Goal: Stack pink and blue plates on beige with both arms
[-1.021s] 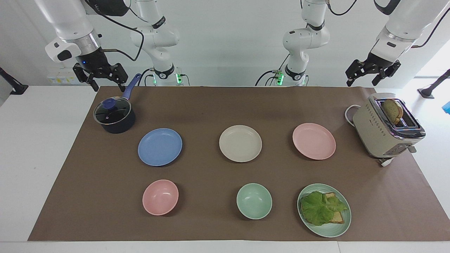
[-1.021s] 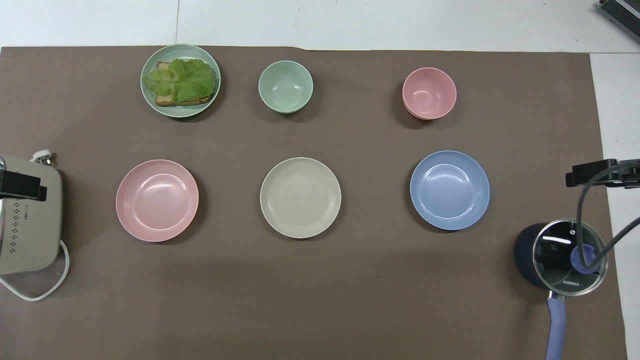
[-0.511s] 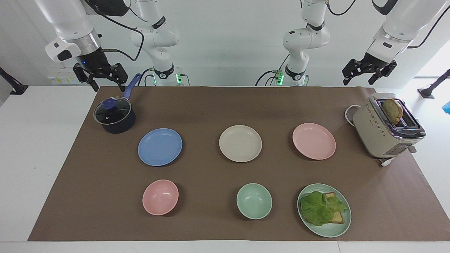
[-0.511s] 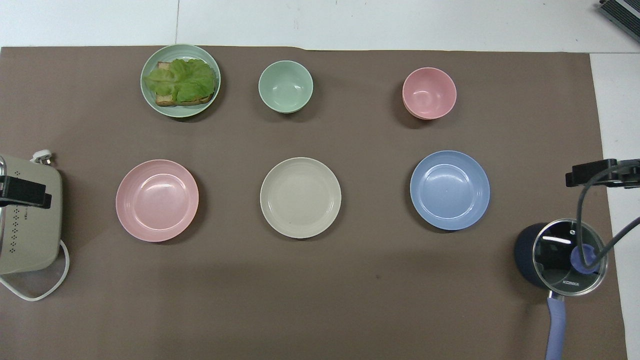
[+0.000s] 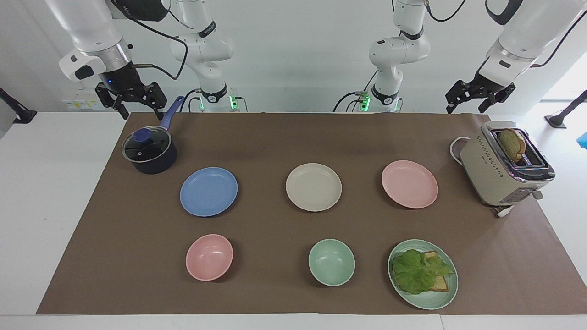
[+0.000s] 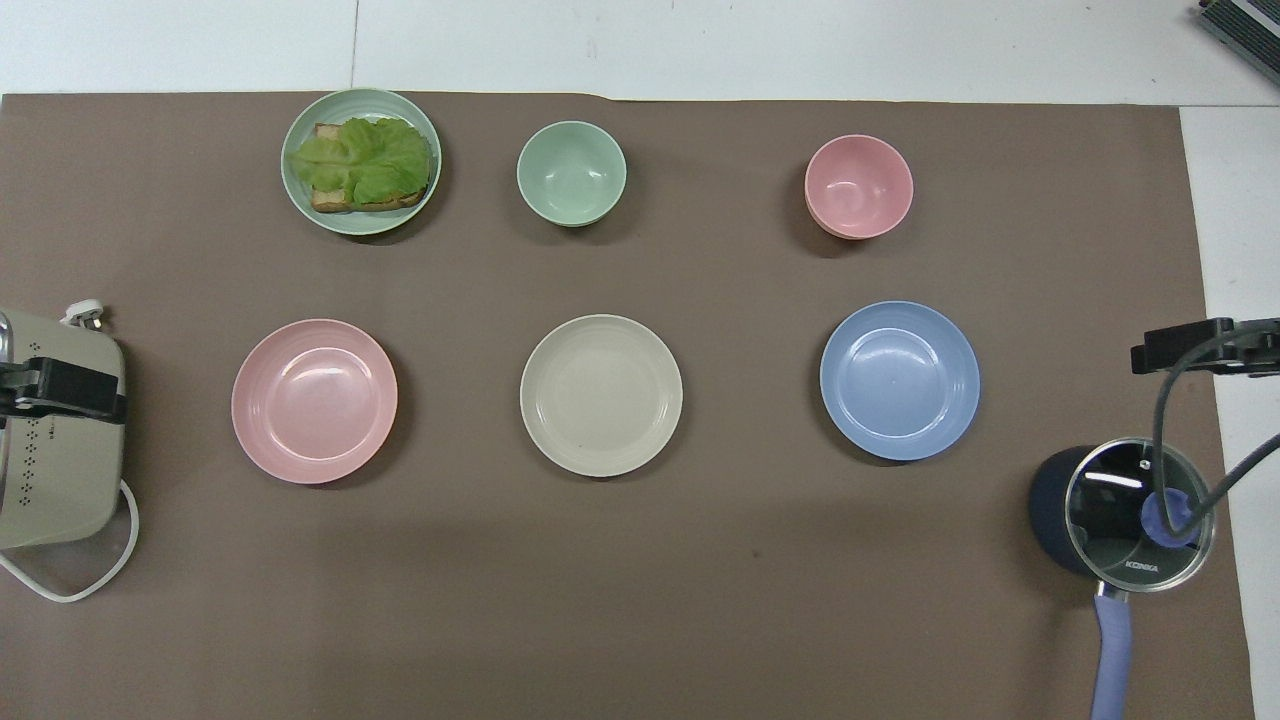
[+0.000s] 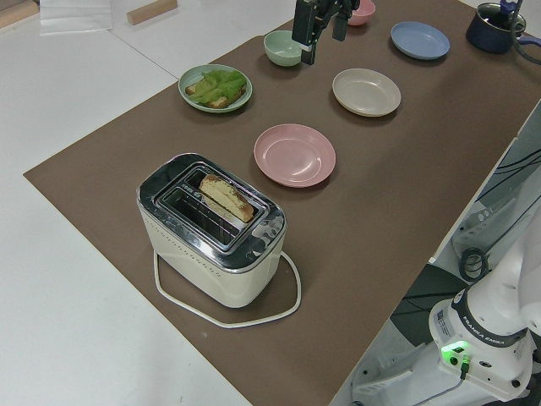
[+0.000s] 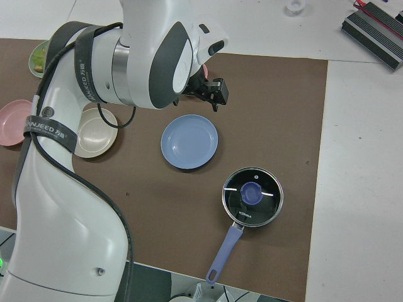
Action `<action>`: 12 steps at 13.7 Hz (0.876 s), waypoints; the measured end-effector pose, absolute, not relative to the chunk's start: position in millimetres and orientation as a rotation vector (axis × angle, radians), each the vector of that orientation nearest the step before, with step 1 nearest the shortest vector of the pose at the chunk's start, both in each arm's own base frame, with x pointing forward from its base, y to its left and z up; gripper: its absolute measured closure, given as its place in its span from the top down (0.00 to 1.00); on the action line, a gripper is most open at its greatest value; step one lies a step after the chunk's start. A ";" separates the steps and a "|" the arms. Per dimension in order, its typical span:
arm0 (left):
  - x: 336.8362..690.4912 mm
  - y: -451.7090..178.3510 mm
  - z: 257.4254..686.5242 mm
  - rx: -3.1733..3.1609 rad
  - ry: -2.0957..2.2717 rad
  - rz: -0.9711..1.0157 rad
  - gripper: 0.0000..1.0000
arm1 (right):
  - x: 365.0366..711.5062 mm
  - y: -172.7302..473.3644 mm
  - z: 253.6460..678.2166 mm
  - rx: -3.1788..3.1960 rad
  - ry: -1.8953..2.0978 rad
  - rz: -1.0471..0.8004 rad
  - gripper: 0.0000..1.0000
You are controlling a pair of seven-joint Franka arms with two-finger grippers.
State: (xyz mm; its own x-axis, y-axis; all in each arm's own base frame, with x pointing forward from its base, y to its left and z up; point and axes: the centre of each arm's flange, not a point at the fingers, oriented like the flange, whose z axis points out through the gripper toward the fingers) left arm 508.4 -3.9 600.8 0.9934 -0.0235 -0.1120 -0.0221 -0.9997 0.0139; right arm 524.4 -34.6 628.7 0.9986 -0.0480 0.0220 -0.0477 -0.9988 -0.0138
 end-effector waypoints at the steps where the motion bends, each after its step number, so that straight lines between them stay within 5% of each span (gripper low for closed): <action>1: 510.8 -3.3 582.9 3.123 -0.034 -0.184 1.00 | 524.4 -34.6 628.7 -3.127 0.075 -0.035 1.00; 12: 521.0 20.6 430.7 3.111 0.038 -0.202 1.00 | 524.4 -34.6 628.7 -3.127 0.075 -0.035 1.00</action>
